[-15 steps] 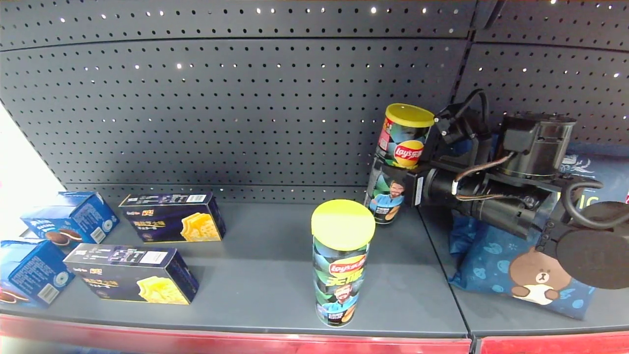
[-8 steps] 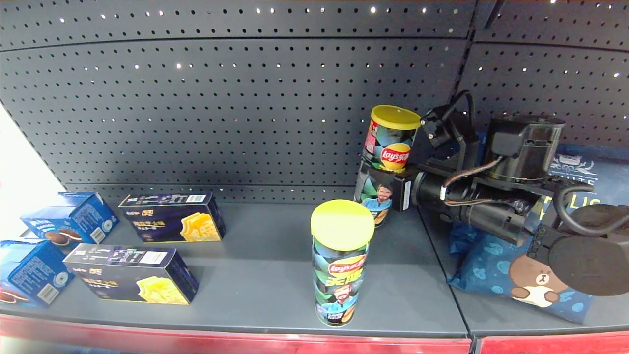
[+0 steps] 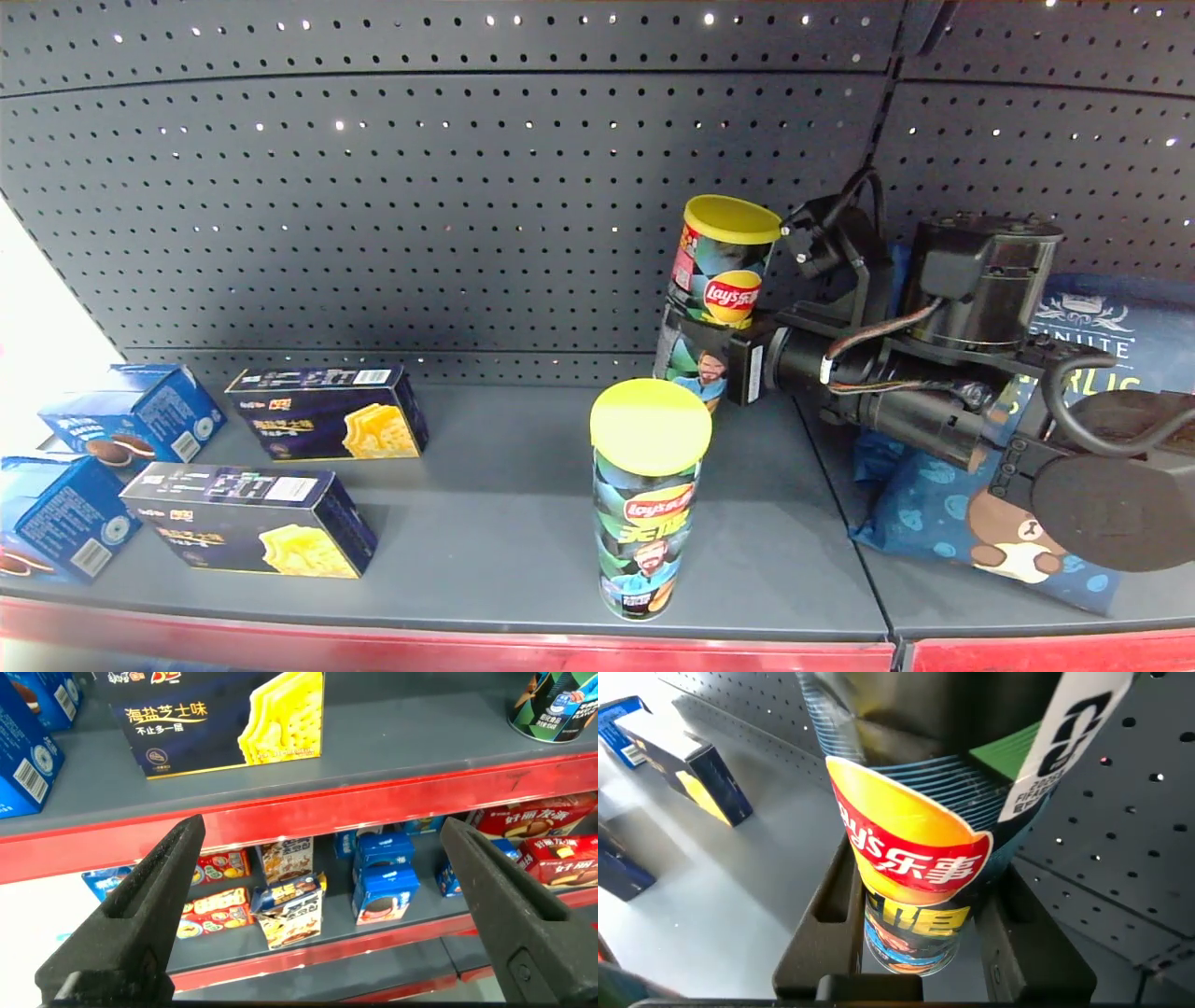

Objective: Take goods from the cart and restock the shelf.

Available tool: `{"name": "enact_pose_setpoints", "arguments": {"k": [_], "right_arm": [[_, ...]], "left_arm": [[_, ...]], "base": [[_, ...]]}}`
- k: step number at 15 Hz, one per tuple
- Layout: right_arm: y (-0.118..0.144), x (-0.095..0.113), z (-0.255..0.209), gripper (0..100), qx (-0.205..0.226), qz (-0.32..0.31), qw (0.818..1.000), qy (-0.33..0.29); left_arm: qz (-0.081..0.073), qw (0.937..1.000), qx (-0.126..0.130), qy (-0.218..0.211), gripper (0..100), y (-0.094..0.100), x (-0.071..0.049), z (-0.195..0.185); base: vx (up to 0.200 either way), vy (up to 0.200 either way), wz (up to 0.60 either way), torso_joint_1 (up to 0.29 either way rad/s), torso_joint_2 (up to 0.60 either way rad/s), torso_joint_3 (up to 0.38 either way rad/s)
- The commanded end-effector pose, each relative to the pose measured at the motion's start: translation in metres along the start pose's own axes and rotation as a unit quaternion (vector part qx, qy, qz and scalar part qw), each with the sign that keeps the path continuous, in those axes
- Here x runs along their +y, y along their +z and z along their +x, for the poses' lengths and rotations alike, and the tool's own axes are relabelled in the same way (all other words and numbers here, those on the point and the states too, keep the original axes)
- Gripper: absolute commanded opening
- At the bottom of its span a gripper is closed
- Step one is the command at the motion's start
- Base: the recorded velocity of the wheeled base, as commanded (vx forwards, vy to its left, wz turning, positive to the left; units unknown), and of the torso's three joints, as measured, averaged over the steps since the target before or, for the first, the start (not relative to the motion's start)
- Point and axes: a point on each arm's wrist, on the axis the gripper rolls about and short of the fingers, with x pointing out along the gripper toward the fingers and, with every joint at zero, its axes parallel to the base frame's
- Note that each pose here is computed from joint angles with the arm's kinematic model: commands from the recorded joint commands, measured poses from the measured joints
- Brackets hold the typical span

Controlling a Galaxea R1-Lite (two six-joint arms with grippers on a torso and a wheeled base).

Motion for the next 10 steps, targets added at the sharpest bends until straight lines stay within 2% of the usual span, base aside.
{"name": "enact_pose_setpoints", "arguments": {"k": [1, 10], "right_arm": [[-0.004, 0.0, 0.007, 0, 0.004, -0.001, 1.0, -0.001], [-0.015, 0.0, 0.04, 0, 0.012, -0.001, 1.0, 0.0]], "left_arm": [[0.0, 1.0, 0.0, 0.0, 100, 0.0, 0.0, 0.0], [0.0, 1.0, 0.001, 0.0, 100, 0.0, 0.0, 0.0]], "base": [[0.0, 0.0, 0.0, 0.0, 0.0, 0.0], [0.0, 0.0, 0.0, 0.0, 0.0, 0.0]]}}
